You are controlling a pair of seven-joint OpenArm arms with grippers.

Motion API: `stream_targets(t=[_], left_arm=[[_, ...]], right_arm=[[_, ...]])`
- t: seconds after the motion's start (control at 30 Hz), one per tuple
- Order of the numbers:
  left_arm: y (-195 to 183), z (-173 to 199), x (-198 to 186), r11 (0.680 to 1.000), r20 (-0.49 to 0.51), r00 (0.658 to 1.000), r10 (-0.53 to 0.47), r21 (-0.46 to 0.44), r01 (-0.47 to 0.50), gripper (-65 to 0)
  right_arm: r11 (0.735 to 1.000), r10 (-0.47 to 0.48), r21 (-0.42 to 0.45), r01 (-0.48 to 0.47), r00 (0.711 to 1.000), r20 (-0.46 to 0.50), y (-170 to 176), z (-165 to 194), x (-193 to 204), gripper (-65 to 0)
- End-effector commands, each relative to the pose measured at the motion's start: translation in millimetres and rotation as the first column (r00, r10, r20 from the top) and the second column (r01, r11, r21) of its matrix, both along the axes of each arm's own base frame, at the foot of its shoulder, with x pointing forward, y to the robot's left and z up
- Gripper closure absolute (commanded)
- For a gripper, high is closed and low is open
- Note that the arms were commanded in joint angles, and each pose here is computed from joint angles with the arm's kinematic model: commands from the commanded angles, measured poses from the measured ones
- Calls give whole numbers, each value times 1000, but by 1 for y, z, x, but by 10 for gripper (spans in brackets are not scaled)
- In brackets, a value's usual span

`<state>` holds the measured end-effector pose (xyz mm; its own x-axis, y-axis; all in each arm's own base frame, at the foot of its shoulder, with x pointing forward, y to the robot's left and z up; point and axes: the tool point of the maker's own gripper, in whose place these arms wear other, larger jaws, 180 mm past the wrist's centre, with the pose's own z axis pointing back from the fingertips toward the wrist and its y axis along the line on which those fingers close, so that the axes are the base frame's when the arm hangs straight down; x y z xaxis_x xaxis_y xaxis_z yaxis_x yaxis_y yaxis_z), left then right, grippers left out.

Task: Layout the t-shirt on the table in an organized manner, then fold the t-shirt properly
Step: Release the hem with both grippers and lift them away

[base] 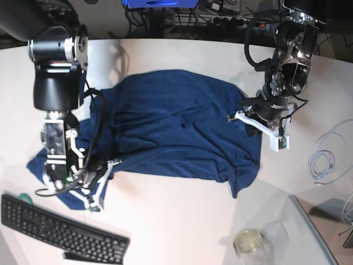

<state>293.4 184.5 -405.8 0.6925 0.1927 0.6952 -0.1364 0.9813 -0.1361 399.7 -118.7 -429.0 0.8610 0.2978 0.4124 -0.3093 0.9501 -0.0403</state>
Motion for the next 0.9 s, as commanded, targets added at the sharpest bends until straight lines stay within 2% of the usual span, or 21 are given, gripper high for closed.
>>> stream_targets(t=[0.0,0.07,0.1,0.17,0.2,0.33,0.4,0.5,0.6,0.77,0.83,0.87], left_arm=[[3,8,8,1000,29,1000,-4,10,3,-86],[4,5,5,1000,21,1000,-2,13,1,-86],[5,5,4,1000,20,1000,-1,15,1,-86],[8,2,0,1000,10,1000,-1,23,1,-86],[11,1,-2,1000,5,1000,5,25,-6,-86],[46,5,-14,993,10,994,107,40,-107,-86],[66,11,-21,986,23,987,156,52,-157,-86],[95,24,-32,970,53,973,227,73,-230,-82],[120,37,-44,953,80,956,281,95,-288,-82],[141,38,-59,934,73,941,330,121,-337,-82],[147,37,-65,928,68,936,344,129,-350,-81],[148,37,-67,927,67,936,346,131,-353,-81]], right_arm=[[1000,0,9,0,999,35,2,10,18,-69],[1000,8,15,-8,1000,7,3,2,19,-207],[1000,11,16,-11,1000,13,2,3,20,-300],[1000,0,7,-1,997,73,-4,16,22,-456],[1000,-9,-15,11,993,118,-15,25,20,-482],[996,-25,-73,48,959,281,-41,60,-12,-461],[993,-82,-65,103,958,275,-58,54,-27,-461],[986,-151,-32,161,966,210,-76,24,-38,-459],[986,-164,21,163,961,224,-73,2,-32,-459],[985,-173,35,170,970,168,-81,-25,-27,-458],[984,-177,42,172,971,163,-82,-28,-24,-405],[984,-178,30,176,971,162,-88,-28,-25,-341]])
